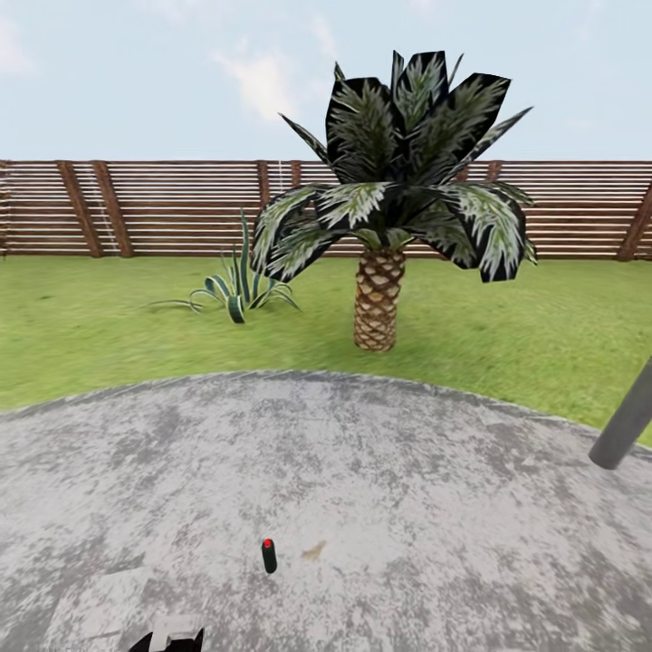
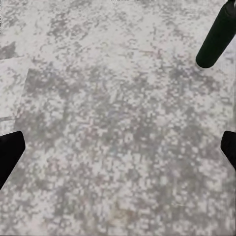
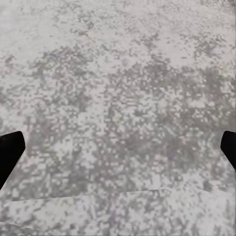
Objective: Pick up the pesticide atomizer in the garden and spray insectifuge to fully cover both potted plants in the garden.
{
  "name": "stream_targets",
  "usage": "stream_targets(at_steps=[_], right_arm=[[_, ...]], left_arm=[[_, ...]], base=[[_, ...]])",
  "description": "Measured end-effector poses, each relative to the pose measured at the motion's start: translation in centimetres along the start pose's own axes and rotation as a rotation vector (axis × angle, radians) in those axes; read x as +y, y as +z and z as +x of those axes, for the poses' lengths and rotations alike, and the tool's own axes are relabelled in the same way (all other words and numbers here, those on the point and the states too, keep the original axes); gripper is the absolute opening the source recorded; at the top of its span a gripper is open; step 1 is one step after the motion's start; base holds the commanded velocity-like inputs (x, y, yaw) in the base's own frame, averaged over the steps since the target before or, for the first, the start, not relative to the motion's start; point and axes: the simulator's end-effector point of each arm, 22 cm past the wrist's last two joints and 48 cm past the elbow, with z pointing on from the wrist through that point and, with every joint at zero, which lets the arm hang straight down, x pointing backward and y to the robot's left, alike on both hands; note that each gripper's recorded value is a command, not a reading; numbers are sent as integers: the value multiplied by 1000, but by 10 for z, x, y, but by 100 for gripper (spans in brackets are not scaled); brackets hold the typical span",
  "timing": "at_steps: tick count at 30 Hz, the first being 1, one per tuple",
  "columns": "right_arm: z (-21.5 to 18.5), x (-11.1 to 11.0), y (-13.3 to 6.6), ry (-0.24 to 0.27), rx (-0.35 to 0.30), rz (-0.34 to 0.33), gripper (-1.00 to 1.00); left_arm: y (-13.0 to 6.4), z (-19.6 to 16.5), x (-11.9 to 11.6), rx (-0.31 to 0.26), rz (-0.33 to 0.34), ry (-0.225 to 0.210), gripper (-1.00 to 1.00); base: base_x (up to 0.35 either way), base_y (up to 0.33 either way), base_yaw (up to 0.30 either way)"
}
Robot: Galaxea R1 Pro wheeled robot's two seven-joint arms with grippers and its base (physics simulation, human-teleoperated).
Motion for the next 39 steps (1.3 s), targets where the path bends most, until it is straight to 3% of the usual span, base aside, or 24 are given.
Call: stream_targets(at_steps=[8, 16, 39], right_arm=[[3, 17, 0, 14, 7, -19, 100], [8, 19, 0, 15, 20, -17, 100], [21, 19, 1, 11, 48, -17, 100]], left_arm=[[1, 3, 1, 7, -1, 1, 100], [2, 9, 2, 20, -7, -10, 100], [4, 23, 1, 49, -8, -15, 100]], base=[[184, -285, 117], [172, -239, 93], [12, -14, 191]])
